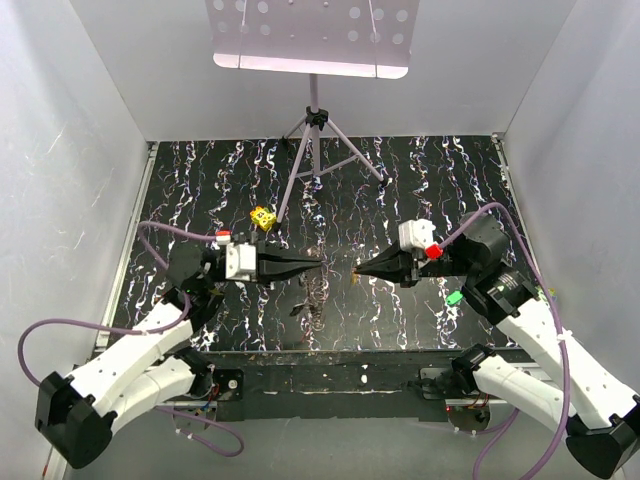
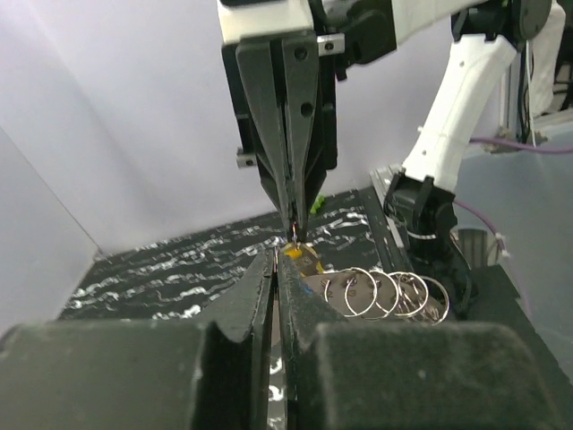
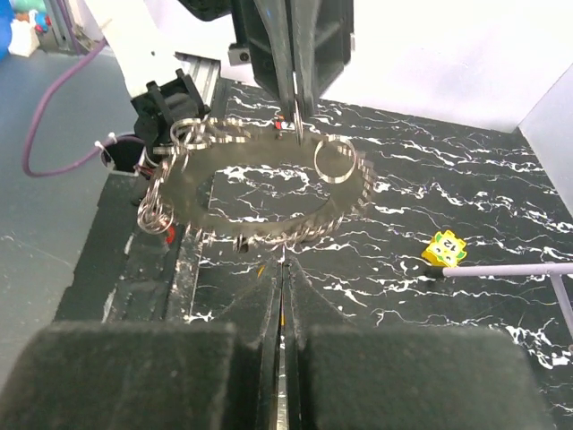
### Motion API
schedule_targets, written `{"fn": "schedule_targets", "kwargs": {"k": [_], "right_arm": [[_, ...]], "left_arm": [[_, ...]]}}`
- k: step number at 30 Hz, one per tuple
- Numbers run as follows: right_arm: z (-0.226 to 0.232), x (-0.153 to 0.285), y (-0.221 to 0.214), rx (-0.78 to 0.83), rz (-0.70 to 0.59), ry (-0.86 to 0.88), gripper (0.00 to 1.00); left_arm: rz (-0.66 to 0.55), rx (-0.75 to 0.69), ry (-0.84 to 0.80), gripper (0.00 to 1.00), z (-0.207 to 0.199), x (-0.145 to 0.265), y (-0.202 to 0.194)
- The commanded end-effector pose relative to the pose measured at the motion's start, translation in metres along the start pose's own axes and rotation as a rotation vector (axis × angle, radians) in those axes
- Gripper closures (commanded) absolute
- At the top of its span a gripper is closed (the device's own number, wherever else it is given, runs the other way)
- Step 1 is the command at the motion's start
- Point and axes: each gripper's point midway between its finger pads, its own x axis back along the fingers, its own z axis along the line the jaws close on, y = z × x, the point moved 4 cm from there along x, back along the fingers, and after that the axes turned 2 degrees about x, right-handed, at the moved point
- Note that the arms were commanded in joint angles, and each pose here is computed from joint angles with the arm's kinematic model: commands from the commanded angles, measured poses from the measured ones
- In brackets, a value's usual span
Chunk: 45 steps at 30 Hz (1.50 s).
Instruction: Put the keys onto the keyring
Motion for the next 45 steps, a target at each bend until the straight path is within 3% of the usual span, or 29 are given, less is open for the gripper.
{"fn": "schedule_targets", "kwargs": {"k": [1,7,13,30,35,45], "right_arm": [[-0.006,0.0,0.002,0.112,0.014,0.011,0.99],[-0.01,0.022,-0.032,0.031,0.176,-0.082,0.99],[-0.026,0.051,-0.048,-0.081,0.266,-0.199,0.99],[-0.022,0.068,-0.08,-0.308,0.345,-0.237,0.99],[-0.021,0.069,-0.107,-0.396,0.428,-0.203,0.99],[-0.039,0.078,-0.165,-0.716,0.715,-0.183,0.99]], "left_arm": [[0.038,0.043,-0.03,1.0,0.003,-0.003,-0.024],[0.122,0.198,0.067,1.0,0.015,0.0,-0.075],[0.196,0.463,0.127,1.0,0.024,-0.006,-0.117],[0.32,0.844,0.582,1.0,-0.002,0.053,-0.209],[0.28,0.844,0.618,1.0,-0.01,0.063,-0.212],[0.182,0.606,0.528,1.0,-0.003,0.057,-0.172]]}}
